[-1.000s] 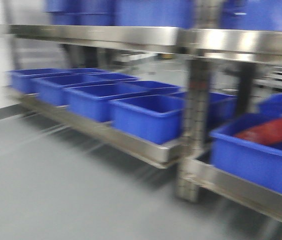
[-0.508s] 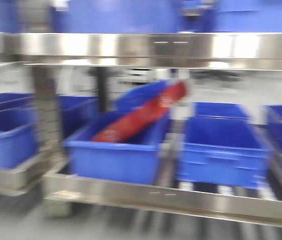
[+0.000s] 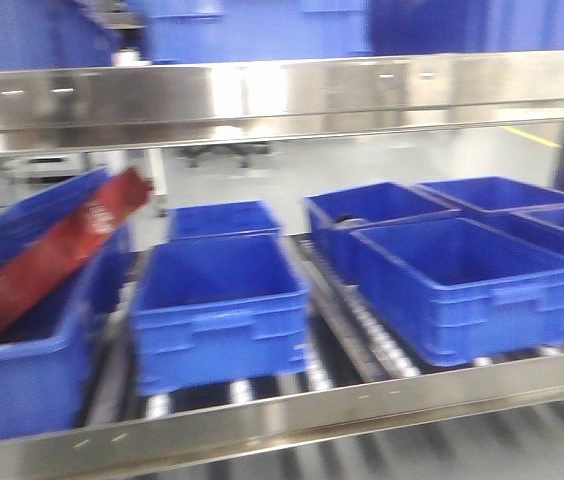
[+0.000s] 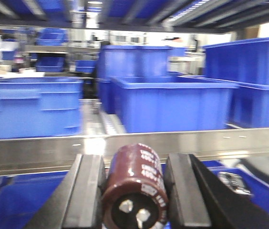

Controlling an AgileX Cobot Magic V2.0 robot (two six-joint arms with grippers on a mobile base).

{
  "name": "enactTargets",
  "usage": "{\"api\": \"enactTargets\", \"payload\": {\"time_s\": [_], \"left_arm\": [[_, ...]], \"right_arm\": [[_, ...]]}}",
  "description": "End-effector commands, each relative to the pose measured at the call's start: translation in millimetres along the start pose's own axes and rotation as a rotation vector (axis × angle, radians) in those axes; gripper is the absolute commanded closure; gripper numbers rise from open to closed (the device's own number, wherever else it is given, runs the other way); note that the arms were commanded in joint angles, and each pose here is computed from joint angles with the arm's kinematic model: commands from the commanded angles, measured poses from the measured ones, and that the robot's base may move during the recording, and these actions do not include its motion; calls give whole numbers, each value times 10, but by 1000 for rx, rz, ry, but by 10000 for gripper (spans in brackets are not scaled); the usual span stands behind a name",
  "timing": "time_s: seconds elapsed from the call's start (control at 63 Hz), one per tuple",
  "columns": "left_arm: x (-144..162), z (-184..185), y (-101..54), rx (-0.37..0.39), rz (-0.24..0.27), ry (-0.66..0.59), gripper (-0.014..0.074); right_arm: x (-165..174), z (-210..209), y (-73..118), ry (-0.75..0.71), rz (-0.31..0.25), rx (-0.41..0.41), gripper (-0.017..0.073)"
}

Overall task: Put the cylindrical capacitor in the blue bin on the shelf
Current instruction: 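Drive the base up to the shelf of blue bins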

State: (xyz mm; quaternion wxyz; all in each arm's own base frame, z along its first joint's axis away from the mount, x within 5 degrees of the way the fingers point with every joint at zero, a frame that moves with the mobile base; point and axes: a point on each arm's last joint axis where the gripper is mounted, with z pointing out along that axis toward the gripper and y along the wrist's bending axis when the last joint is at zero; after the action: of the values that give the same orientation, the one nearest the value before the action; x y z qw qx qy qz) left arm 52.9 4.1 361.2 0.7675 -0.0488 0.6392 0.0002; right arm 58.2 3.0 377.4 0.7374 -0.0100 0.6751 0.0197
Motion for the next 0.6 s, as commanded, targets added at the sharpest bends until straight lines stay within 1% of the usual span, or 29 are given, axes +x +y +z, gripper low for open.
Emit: {"api": "enactTargets", "payload": {"time_s": [0.0,0.587], "left_arm": [[-29,-10,-1,0,-6,-27,705],[-29,-10,-1,0,-6,-27,705]], "right_arm": [[-24,-9,-1,-32,-4,1,725],[-24,-9,-1,-32,-4,1,725]]}}
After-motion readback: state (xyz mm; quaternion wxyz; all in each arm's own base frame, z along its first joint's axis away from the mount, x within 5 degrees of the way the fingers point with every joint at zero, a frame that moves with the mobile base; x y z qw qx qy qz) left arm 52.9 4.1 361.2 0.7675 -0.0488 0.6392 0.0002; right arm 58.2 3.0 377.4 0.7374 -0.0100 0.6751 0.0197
